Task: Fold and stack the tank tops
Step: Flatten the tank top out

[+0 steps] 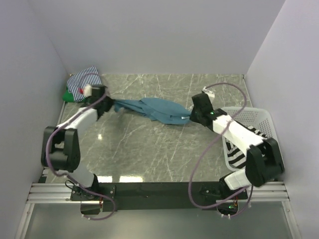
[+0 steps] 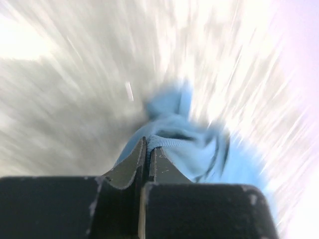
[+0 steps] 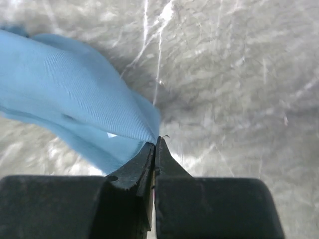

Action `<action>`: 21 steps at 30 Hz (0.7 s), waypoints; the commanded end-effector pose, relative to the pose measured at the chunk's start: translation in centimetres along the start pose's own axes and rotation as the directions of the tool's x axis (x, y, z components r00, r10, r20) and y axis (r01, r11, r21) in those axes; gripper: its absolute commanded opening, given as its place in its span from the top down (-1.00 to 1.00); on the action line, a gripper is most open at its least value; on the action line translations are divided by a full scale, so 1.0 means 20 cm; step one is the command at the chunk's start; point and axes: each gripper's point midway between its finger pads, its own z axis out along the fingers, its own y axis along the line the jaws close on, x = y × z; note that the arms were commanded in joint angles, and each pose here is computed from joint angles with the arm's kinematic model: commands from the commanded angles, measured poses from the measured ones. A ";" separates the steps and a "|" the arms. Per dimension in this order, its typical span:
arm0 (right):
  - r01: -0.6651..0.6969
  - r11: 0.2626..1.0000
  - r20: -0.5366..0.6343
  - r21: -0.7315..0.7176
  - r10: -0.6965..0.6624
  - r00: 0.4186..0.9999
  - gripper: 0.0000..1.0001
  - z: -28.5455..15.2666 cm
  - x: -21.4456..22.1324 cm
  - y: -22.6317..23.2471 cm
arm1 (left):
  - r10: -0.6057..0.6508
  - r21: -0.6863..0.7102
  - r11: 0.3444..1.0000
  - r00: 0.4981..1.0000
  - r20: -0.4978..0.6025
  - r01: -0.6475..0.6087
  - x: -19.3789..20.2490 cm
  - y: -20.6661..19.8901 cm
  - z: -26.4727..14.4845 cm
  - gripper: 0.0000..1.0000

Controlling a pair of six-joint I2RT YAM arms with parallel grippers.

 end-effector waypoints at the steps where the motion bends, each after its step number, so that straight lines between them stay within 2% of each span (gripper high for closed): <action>1: -0.032 0.998 0.004 -0.056 0.032 0.999 1.00 -0.13 0.05 -0.04 | -0.130 -0.003 0.991 0.981 0.146 0.132 -0.34 0.05 -0.10 0.99; 3: -0.064 0.990 -0.013 -0.122 0.063 0.998 1.00 -0.18 0.10 0.00 | -0.153 -0.005 0.988 0.978 0.143 0.155 -0.37 0.06 -0.09 0.99; 9: -0.082 0.983 -0.071 -0.161 0.071 0.995 1.00 -0.23 0.34 -0.03 | -0.234 -0.011 0.971 0.963 0.134 0.237 -0.45 0.19 -0.02 0.99; 12: -0.052 0.987 -0.067 -0.155 0.042 0.997 1.00 -0.24 0.42 -0.06 | -0.230 0.043 0.973 0.968 0.098 0.227 -0.46 0.13 0.01 0.99; 13: -0.047 0.988 -0.076 -0.147 0.036 0.996 0.83 -0.23 0.45 -0.08 | -0.231 0.063 0.972 0.970 0.077 0.226 -0.44 0.11 0.01 0.96; 14: -0.040 0.988 -0.069 -0.147 0.030 0.997 0.75 -0.23 0.44 -0.09 | -0.234 0.072 0.971 0.971 0.057 0.229 -0.40 0.10 0.01 0.62; 15: -0.036 0.989 -0.072 -0.144 0.026 0.997 0.64 -0.22 0.44 -0.09 | -0.227 0.107 0.970 0.972 0.054 0.220 -0.40 0.07 0.00 0.43; 16: -0.034 0.987 -0.067 -0.155 0.024 0.997 0.41 -0.23 0.42 -0.07 | -0.215 0.120 0.970 0.976 0.038 0.209 -0.37 0.04 -0.01 0.29; 17: -0.026 0.986 -0.067 -0.164 0.015 0.998 0.33 -0.23 0.42 -0.06 | -0.193 0.126 0.974 0.981 0.025 0.188 -0.33 0.03 -0.02 0.20; 18: -0.025 0.985 -0.062 -0.173 0.014 0.998 0.25 -0.24 0.40 -0.04 | -0.181 0.123 0.977 0.983 0.025 0.177 -0.32 0.04 -0.03 0.02; 19: -0.015 0.983 -0.047 -0.181 0.007 0.999 0.08 -0.24 0.38 -0.02 | -0.151 0.133 0.980 0.989 0.005 0.148 -0.24 0.00 -0.07 -0.11; 21: 0.008 0.988 -0.036 -0.153 -0.013 0.999 0.01 -0.24 0.36 -0.02 | -0.099 0.167 0.981 0.995 0.019 0.095 -0.20 -0.06 -0.16 -0.21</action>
